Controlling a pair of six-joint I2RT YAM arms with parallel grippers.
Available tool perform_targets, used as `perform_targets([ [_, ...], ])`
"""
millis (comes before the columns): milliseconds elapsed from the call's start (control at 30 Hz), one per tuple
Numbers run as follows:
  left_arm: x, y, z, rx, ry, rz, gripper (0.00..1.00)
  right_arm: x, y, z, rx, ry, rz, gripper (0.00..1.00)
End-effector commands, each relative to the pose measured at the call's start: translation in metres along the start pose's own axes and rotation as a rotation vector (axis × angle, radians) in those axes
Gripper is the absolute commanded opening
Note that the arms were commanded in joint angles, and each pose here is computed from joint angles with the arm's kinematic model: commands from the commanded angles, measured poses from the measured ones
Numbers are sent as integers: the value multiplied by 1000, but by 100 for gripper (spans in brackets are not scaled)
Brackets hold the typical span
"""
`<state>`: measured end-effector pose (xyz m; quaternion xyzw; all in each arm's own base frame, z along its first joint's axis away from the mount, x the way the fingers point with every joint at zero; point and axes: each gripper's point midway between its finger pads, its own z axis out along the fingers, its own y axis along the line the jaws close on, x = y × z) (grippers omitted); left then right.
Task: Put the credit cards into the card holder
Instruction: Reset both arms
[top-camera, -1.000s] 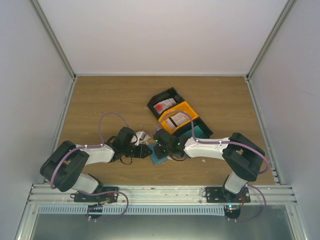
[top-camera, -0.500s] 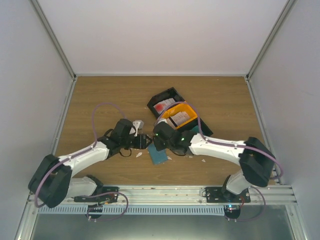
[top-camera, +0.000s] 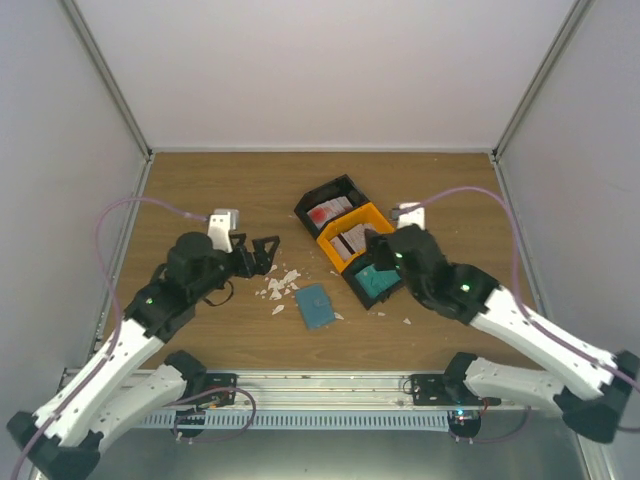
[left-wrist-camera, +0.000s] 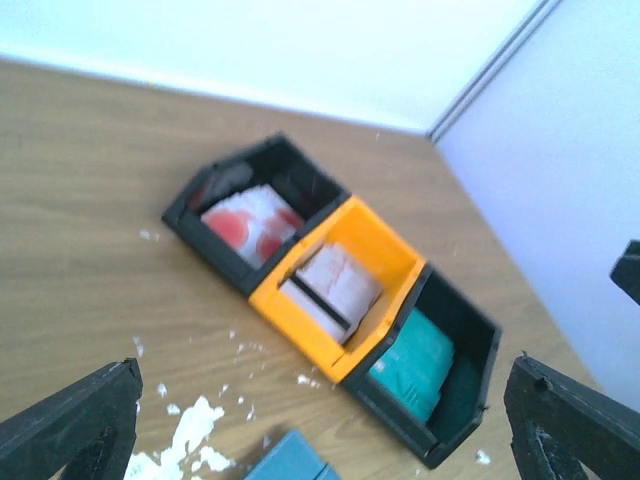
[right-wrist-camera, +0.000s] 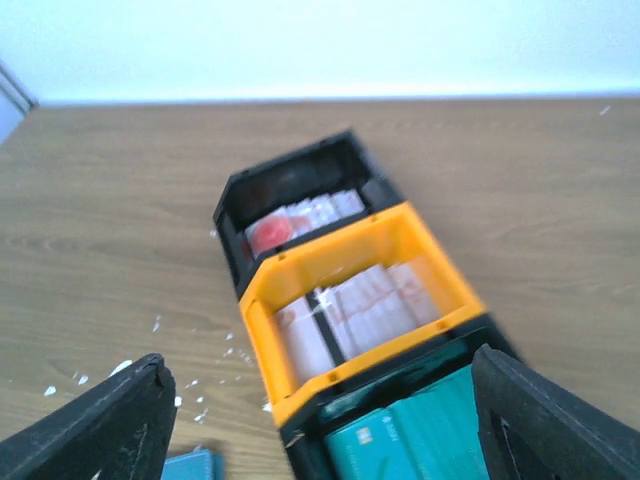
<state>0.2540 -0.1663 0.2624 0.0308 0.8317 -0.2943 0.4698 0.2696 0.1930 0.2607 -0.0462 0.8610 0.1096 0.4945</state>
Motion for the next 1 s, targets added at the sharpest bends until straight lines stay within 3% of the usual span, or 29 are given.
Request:
perform_targets([
  [0, -26, 2, -35, -45, -98, 16, 99, -33, -44, -50, 94, -136, 11, 84],
  [133, -38, -2, -65, -29, -182, 71, 99, -46, -71, -94, 89, -229, 77, 99],
  [500, -60, 8, -123, -97, -345, 101, 99, -38, -125, -150, 120, -314, 206, 100],
  [967, -65, 10, -142, -105, -394, 114, 99, -34, -129, -145, 156, -310, 209, 100],
])
